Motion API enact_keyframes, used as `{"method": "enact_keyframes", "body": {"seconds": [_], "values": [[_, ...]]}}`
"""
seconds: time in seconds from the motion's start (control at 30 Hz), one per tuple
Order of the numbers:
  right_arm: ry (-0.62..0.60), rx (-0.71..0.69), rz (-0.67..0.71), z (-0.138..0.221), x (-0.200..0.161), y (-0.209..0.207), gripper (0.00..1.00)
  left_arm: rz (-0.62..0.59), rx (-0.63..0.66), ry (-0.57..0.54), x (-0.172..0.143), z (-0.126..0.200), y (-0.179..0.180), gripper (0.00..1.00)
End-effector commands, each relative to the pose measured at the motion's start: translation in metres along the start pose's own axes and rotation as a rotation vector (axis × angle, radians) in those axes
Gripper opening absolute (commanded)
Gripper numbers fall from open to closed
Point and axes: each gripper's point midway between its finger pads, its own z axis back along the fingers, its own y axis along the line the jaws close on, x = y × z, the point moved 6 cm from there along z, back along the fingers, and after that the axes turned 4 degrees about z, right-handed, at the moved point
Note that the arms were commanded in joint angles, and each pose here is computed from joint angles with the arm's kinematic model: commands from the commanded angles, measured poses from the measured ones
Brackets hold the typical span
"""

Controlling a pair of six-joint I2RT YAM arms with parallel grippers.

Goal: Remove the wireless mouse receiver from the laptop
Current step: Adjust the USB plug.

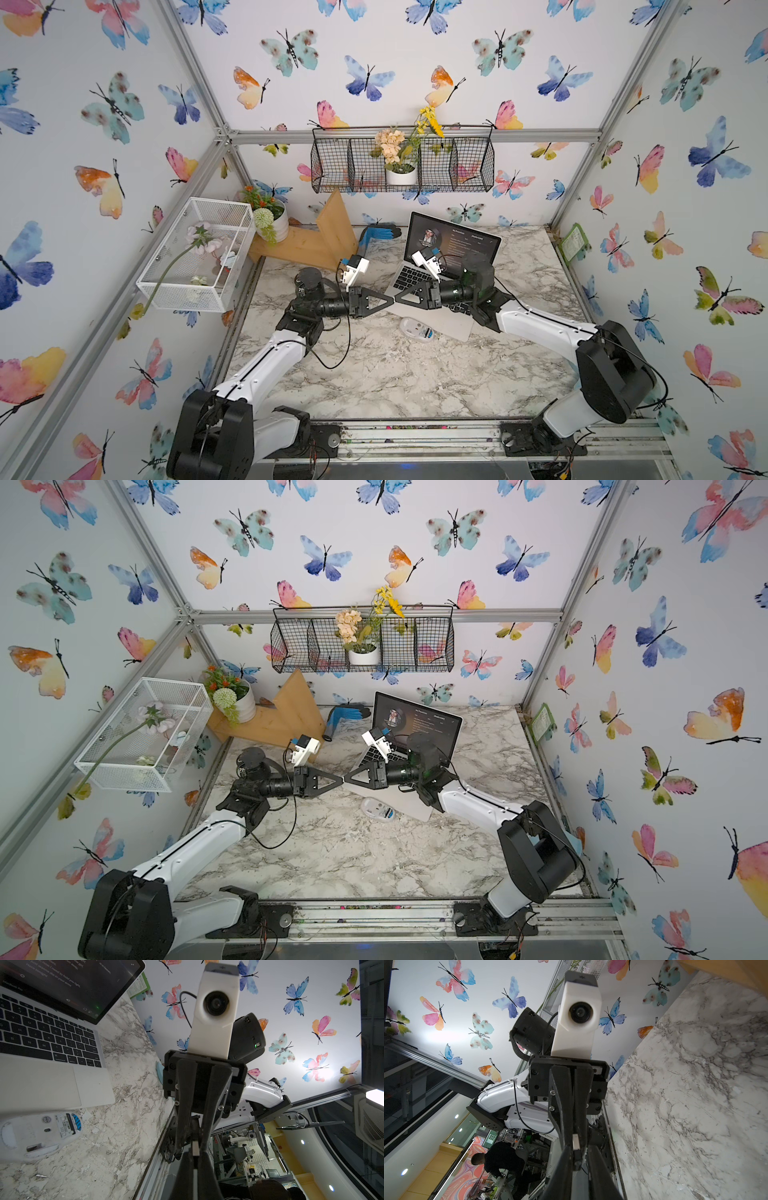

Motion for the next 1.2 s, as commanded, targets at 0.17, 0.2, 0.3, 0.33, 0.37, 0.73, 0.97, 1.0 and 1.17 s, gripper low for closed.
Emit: {"method": "enact_keyframes", "body": {"seconds": [0.17, 0.2, 0.3, 0.33, 0.37, 0.73, 0.97, 1.0, 1.17], "values": [[-0.030, -0.018, 0.023, -0.002, 0.006, 0.006, 0.15, -0.069, -0.007, -0.027, 0.006, 0.003, -0.013, 0.00], [-0.030, -0.025, 0.016, -0.002, 0.006, 0.004, 0.14, -0.071, -0.007, -0.029, 0.006, 0.003, -0.014, 0.00], [-0.031, -0.031, -0.001, -0.003, 0.007, 0.002, 0.13, -0.073, -0.006, -0.032, 0.006, 0.003, -0.014, 0.00], [-0.031, -0.033, -0.008, -0.004, 0.006, 0.001, 0.13, -0.075, -0.007, -0.032, 0.006, 0.003, -0.015, 0.00], [-0.034, -0.038, -0.019, -0.004, 0.007, 0.000, 0.13, -0.072, -0.005, -0.033, 0.006, 0.003, -0.014, 0.00], [-0.043, -0.023, -0.118, -0.006, 0.001, -0.007, 0.18, -0.093, 0.035, -0.055, 0.009, 0.004, -0.012, 0.00], [-0.063, 0.002, -0.142, -0.006, 0.003, -0.004, 0.15, -0.092, 0.042, -0.058, 0.008, 0.006, -0.011, 0.00], [-0.064, 0.005, -0.147, -0.006, 0.003, -0.005, 0.15, -0.091, 0.042, -0.058, 0.009, 0.006, -0.011, 0.00], [-0.068, 0.009, -0.159, -0.006, 0.002, -0.005, 0.15, -0.086, 0.044, -0.057, 0.009, 0.005, -0.010, 0.00]]}}
